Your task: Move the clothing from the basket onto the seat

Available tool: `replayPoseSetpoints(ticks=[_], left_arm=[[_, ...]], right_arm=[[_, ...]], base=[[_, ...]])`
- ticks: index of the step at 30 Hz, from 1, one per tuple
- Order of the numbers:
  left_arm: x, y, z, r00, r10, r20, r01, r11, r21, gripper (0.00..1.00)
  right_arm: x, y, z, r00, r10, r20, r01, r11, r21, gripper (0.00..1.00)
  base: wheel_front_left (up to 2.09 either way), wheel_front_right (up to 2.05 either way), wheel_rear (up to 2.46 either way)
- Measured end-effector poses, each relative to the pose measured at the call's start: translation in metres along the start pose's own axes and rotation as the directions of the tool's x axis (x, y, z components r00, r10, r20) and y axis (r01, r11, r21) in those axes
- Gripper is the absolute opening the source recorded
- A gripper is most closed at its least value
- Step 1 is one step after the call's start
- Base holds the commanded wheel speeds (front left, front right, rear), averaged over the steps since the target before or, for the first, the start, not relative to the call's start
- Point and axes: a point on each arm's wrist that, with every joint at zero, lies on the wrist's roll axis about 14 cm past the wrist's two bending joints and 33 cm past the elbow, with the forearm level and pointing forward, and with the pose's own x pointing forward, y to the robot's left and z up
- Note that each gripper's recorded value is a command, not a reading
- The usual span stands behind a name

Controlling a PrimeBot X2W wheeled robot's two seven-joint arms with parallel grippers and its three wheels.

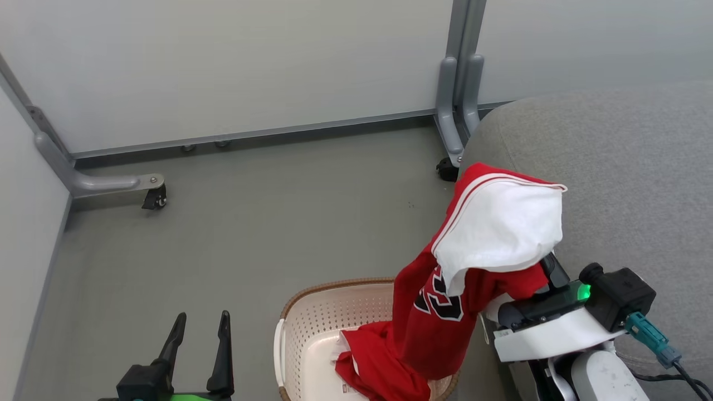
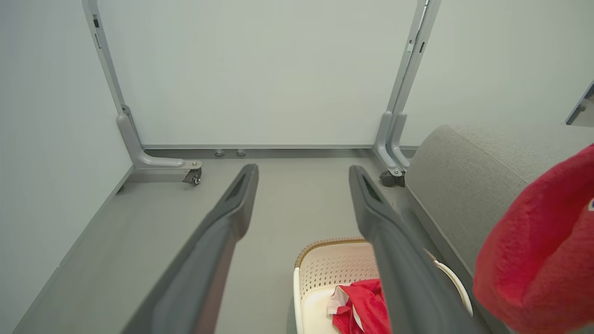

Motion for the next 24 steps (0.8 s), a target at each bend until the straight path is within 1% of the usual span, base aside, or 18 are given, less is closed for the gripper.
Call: replayPoseSetpoints(ticks=[5,9,12,16,19,23,24], left_arm=[[0.008,-0.016,-0.003,0.999,-0.051,-0.011,0.05,0.999,-0.007,1.0],[0.019,-0.034,-0.004,0.994,-0.106,-0.014,0.106,0.994,-0.011,1.0],[0.028,-0.05,-0.005,0.989,-0.15,-0.017,0.149,0.989,-0.014,1.0],[0.039,-0.073,-0.009,0.976,-0.216,-0.031,0.215,0.976,-0.022,1.0],[0.047,-0.094,-0.01,0.961,-0.274,-0.036,0.273,0.962,-0.027,1.0],[0.058,-0.123,-0.013,0.935,-0.351,-0.041,0.35,0.936,-0.037,1.0],[0.061,-0.141,-0.016,0.915,-0.4,-0.051,0.398,0.916,-0.041,1.0]], right_arm=[[-0.006,-0.012,0.005,0.999,-0.037,0.008,0.038,0.999,-0.022,0.0],[-0.014,-0.029,0.014,0.996,-0.089,0.024,0.09,0.994,-0.063,0.0],[-0.023,-0.044,0.021,0.99,-0.137,0.036,0.139,0.986,-0.092,0.0],[-0.041,-0.068,0.032,0.976,-0.212,0.053,0.217,0.967,-0.137,0.0],[-0.058,-0.088,0.042,0.958,-0.277,0.069,0.285,0.943,-0.172,0.0],[-0.083,-0.111,0.054,0.926,-0.366,0.086,0.376,0.902,-0.213,0.0],[-0.099,-0.124,0.062,0.903,-0.418,0.101,0.43,0.873,-0.23,0.0]], base=[[0.0,0.0,0.0],[0.0,0.0,0.0],[0.0,0.0,0.0],[0.0,0.0,0.0],[0.0,0.0,0.0],[0.0,0.0,0.0],[0.0,0.0,0.0]])
